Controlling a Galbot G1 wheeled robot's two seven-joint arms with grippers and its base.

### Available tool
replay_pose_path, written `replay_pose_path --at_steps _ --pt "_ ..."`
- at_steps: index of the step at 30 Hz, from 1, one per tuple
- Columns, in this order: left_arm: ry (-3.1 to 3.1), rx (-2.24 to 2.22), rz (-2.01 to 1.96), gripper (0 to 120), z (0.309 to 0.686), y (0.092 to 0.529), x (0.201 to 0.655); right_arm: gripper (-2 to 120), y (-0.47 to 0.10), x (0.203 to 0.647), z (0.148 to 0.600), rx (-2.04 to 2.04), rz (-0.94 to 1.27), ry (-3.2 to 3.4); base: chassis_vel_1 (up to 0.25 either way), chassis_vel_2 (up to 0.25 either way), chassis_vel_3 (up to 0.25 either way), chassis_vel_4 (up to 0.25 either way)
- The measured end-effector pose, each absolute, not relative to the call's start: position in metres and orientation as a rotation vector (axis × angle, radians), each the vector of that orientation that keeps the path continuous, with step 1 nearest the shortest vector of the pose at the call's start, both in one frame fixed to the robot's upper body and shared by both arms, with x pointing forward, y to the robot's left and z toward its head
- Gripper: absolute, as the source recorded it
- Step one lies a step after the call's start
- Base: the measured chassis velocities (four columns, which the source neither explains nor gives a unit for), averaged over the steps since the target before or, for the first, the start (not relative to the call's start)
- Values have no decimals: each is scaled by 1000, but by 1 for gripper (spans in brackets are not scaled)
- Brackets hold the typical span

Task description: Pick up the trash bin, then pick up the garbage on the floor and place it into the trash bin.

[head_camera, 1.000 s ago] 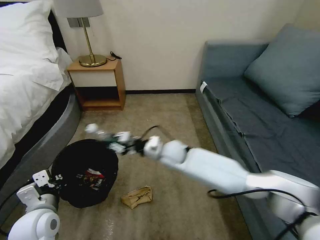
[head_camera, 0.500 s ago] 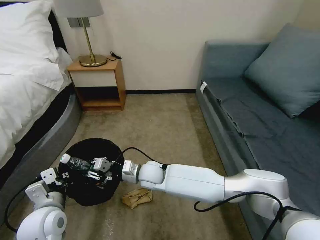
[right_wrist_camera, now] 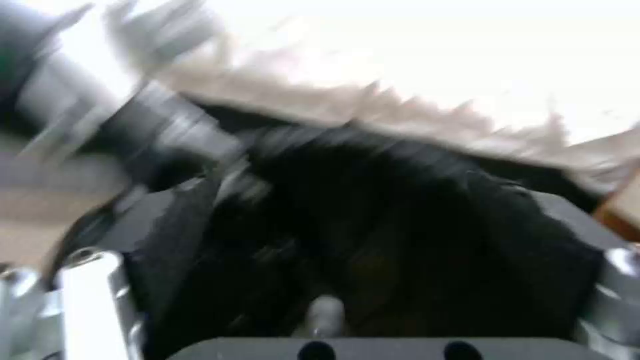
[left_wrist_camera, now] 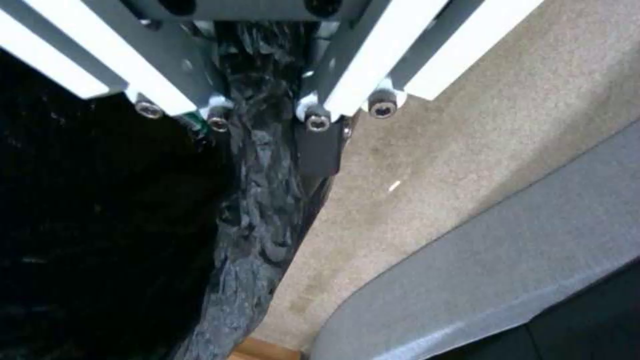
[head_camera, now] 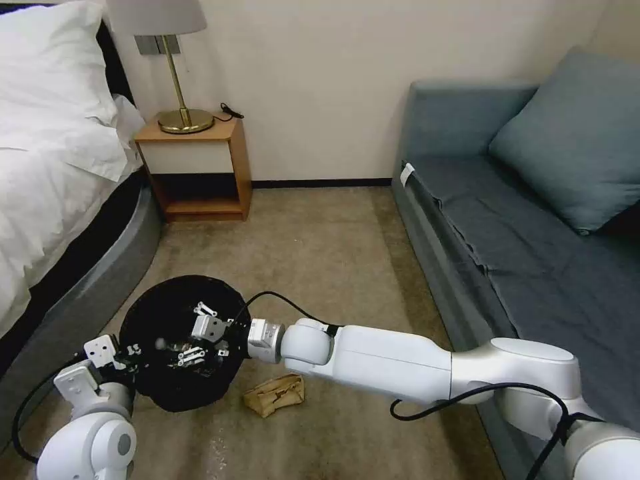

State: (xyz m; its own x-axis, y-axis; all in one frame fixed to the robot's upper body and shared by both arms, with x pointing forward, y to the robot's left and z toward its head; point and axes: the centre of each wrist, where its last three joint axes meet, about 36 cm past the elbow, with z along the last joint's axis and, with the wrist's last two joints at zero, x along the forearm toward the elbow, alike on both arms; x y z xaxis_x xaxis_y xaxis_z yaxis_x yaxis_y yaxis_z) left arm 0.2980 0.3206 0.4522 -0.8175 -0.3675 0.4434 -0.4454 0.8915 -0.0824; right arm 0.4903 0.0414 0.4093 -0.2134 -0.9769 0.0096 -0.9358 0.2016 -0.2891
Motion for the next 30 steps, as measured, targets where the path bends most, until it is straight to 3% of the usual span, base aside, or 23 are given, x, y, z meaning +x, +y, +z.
replay_pose_path --at_steps 6,11,14,18,30 --pt "-2625 625 244 3 450 331 299 100 8 537 478 -1535 -327 2416 0 0 0 0" --pt "-2625 648 244 3 451 339 298 99 -64 566 483 -1338 -530 2606 0 0 0 0" --pt "-2624 661 243 3 451 346 297 99 -145 576 451 -1367 -767 2698 0 0 0 0" --pt "-2622 663 245 3 451 349 297 100 -185 572 407 -1595 -920 2613 0 0 0 0" --pt "-2614 664 244 3 447 350 294 93 -194 539 291 -2081 -1093 2367 0 0 0 0"
